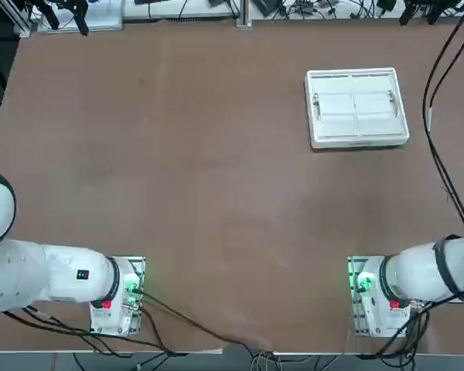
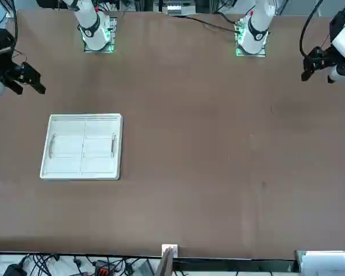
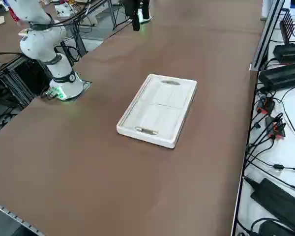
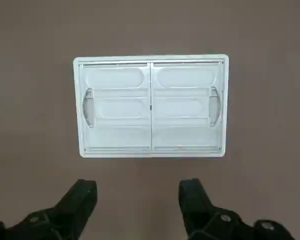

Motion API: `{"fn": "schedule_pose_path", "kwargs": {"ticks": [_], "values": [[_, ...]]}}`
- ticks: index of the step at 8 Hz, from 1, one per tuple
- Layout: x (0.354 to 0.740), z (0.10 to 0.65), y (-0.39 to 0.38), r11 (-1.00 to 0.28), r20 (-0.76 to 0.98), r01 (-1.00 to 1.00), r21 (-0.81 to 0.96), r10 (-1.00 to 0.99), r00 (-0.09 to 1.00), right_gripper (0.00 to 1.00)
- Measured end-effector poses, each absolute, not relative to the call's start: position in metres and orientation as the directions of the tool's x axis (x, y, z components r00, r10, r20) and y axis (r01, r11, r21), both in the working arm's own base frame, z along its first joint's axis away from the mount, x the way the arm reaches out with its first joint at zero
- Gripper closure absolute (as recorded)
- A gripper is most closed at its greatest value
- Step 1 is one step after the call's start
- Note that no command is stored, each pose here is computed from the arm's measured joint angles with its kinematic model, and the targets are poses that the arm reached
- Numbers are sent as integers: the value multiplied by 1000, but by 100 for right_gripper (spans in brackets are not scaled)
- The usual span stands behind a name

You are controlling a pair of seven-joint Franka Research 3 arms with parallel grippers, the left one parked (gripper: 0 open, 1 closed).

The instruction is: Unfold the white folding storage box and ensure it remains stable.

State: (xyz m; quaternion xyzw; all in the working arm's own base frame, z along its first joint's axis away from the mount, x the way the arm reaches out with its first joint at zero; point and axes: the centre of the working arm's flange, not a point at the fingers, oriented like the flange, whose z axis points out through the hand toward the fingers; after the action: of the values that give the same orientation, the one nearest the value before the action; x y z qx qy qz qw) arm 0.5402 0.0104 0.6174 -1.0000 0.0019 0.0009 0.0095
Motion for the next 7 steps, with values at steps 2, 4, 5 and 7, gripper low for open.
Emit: {"fn": "schedule_pose_path", "kwargs": {"ticks": [2,4,5,7], "values": [[539,623,12,-1000,-6,-1,-19,-1,1000,0],[538,630,19,-1000,0,13,-19,13,1000,0],[538,627,28,-1000,-9,28,-9,28,1000,0],[547,599,83,-998,-51,23,63,20,999,0]]}}
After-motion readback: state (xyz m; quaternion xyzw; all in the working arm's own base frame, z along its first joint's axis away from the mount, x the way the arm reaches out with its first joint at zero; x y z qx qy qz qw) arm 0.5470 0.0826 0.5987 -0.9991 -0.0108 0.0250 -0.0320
